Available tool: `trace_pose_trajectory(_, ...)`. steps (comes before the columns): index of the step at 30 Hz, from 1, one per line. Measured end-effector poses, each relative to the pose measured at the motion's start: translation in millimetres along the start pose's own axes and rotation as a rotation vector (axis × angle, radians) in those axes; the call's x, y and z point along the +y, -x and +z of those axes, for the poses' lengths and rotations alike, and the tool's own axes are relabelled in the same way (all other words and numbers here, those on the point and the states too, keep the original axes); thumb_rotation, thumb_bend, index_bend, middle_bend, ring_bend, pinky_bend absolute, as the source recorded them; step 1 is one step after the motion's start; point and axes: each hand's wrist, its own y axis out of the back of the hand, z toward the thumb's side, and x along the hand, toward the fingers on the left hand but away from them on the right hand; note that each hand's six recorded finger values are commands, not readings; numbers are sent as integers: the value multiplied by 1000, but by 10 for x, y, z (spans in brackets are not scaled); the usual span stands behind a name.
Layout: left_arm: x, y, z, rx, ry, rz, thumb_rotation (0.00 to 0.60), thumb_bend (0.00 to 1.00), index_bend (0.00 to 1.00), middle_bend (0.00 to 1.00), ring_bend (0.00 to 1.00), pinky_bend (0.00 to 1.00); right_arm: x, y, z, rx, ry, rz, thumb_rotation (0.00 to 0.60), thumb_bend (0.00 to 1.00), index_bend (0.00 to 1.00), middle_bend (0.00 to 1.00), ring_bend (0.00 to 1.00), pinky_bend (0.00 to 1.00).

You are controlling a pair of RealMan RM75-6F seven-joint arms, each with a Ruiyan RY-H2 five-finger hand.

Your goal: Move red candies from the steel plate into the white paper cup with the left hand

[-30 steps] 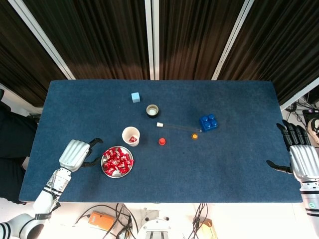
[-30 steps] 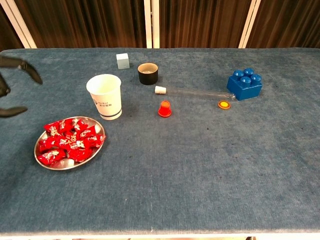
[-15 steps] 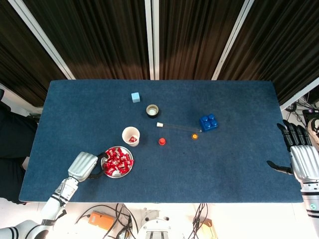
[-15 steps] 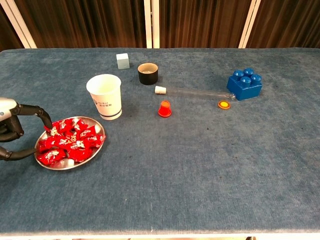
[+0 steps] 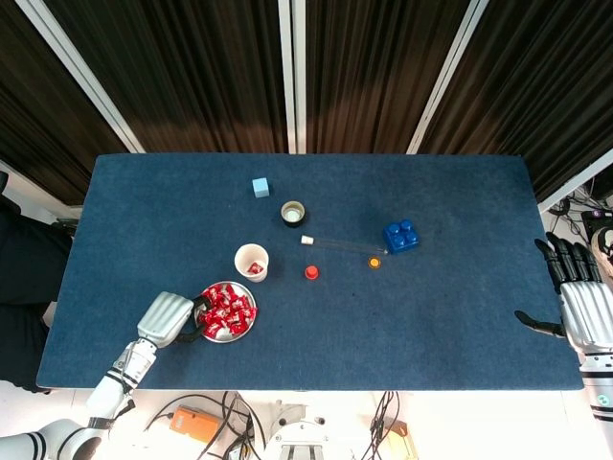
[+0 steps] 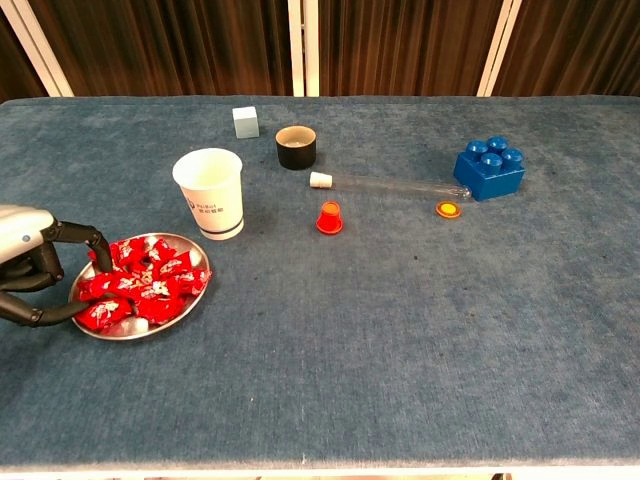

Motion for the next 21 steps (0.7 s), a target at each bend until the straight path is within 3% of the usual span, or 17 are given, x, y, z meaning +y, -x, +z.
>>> trace_pose_trajectory(6, -31, -63, 7, -5, 5, -5, 600, 329, 463, 980, 928, 837, -12, -3, -9, -2, -1, 4, 600, 98, 0, 0, 0, 0)
trace_pose_trajectory(14, -24, -140, 34, -17, 58, 5, 600, 462, 593, 981, 935, 838, -6, -11, -27, -8, 0, 3, 600, 97, 0, 0, 0, 0)
trace_pose_trajectory(21, 233, -185, 101, -46, 93, 76, 600, 451, 593, 981, 935, 837, 20, -11, -18, -4, -5, -5, 600, 97, 0, 0, 0, 0)
